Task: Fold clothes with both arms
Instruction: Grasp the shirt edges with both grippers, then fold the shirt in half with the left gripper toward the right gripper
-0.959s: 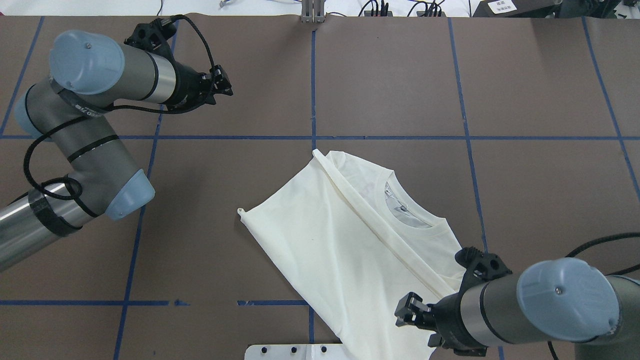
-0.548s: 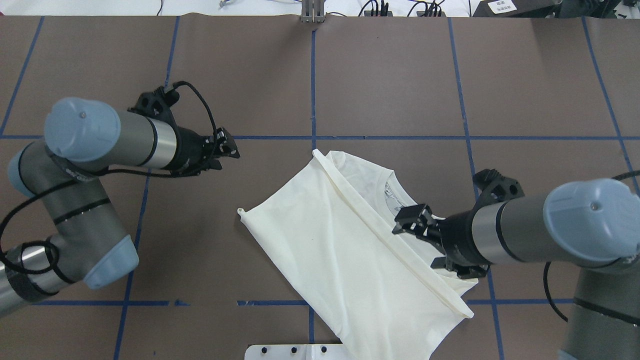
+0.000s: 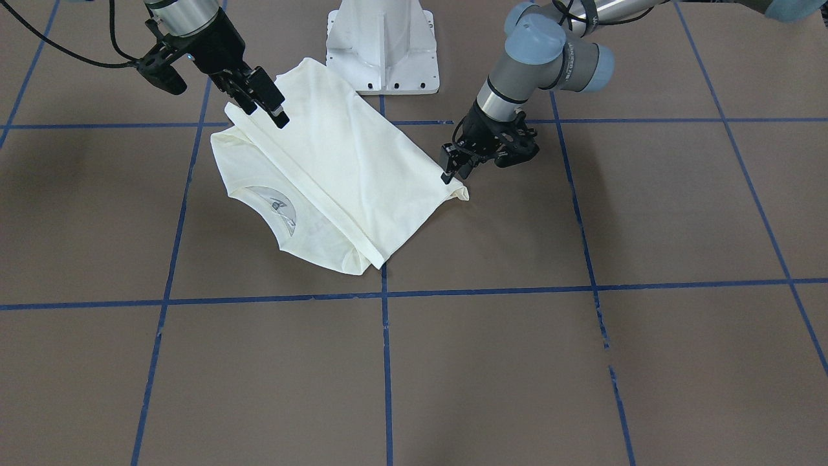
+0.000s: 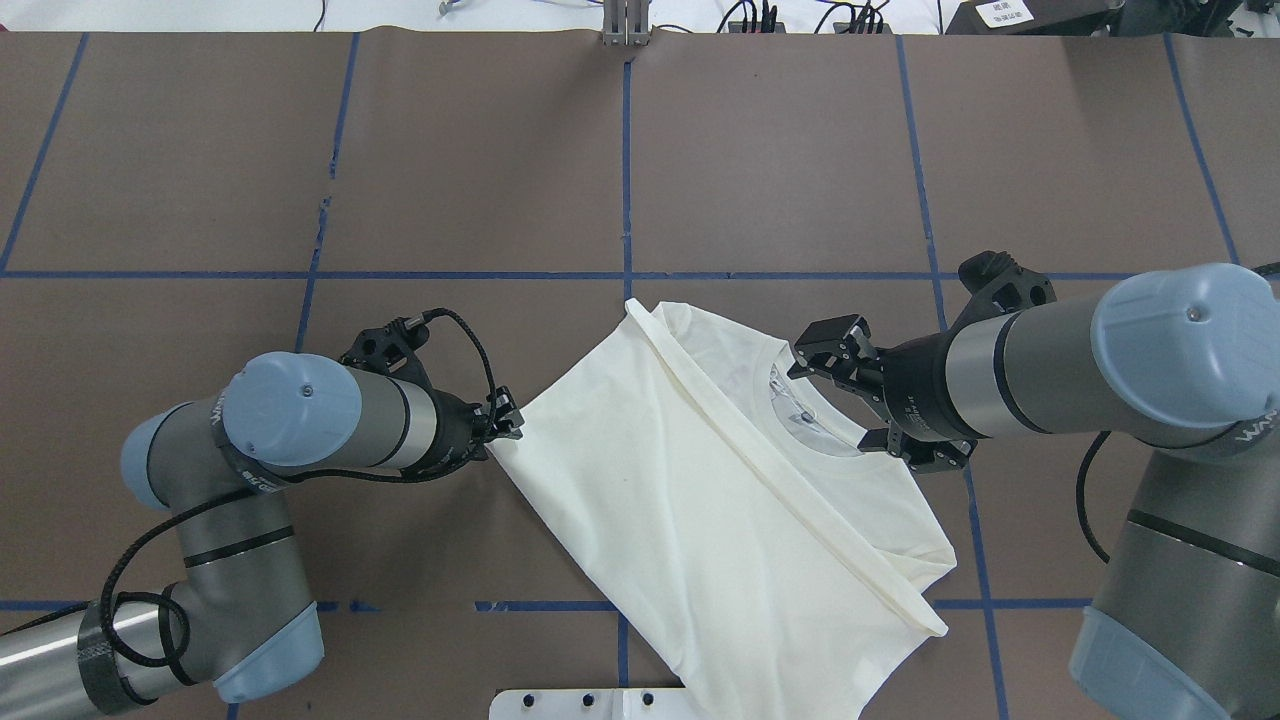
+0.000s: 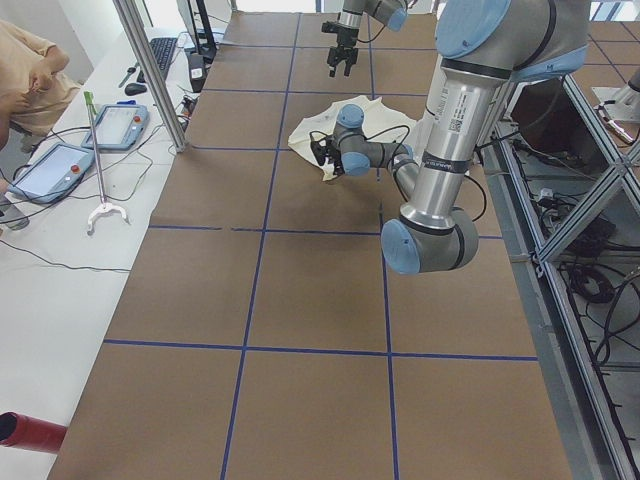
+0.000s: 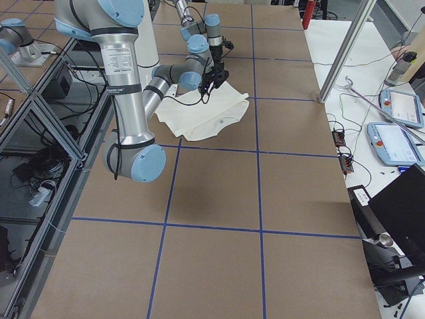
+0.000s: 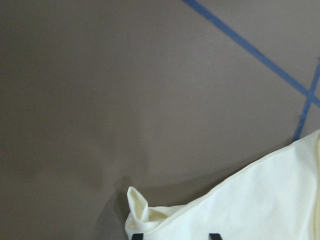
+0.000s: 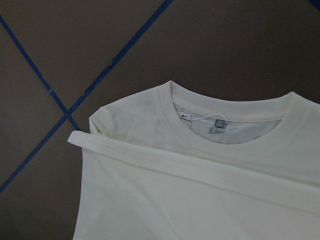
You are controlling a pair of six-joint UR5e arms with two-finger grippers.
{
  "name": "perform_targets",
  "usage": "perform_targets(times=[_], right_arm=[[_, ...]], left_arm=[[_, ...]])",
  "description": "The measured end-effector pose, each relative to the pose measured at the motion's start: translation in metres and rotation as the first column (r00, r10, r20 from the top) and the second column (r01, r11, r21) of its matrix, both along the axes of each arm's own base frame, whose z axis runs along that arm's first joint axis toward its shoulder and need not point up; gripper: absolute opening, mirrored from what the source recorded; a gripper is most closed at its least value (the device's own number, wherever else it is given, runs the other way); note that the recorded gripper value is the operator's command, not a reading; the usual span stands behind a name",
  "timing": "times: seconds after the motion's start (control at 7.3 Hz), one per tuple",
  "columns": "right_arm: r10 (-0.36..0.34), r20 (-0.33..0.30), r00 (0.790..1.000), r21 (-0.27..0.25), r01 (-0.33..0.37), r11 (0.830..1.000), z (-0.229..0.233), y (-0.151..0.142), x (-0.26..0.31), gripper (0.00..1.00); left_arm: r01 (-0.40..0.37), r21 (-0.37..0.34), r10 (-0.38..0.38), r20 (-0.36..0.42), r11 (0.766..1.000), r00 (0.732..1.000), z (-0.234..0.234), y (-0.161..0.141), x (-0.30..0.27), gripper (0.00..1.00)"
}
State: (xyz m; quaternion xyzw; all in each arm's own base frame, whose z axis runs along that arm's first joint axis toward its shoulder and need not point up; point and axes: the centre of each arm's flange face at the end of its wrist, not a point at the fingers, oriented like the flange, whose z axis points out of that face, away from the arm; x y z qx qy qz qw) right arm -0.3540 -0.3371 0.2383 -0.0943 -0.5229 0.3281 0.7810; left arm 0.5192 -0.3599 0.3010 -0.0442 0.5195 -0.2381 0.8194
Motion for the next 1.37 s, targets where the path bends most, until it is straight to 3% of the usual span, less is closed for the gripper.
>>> perform_targets(times=[0.27, 0.55, 0.82, 1.1, 1.37], right_arm=[[-0.001, 0.002, 1.000, 0.001, 0.001, 1.000, -0.001, -0.001, -0.001, 1.00], [-0.001, 0.003, 1.000, 0.001, 0.001, 1.000, -0.002, -0.001, -0.001, 1.00], [0.005, 0.003, 1.000, 0.005, -0.005, 1.000, -0.002, -0.001, -0.001, 1.00], [0.009, 0.016, 1.000, 0.014, -0.009, 1.000, -0.009, -0.003, -0.003, 1.00], [0.020, 0.044, 0.999, 0.027, -0.021, 0.999, -0.019, -0.007, -0.006, 1.00]], left_arm=[[0.000, -0.006, 0.000, 0.018, 1.000, 1.000, 0.005, 0.000, 0.009, 0.00], [0.014, -0.004, -0.014, 0.032, 1.000, 0.999, 0.011, -0.006, 0.009, 0.00], [0.051, 0.073, -0.056, 0.061, 0.996, 0.997, 0.015, -0.042, -0.015, 0.00], [0.109, 0.161, -0.125, 0.092, 0.981, 0.988, 0.005, -0.117, -0.041, 0.00], [0.180, 0.191, -0.202, 0.102, 0.965, 0.974, -0.022, -0.211, -0.028, 0.00]])
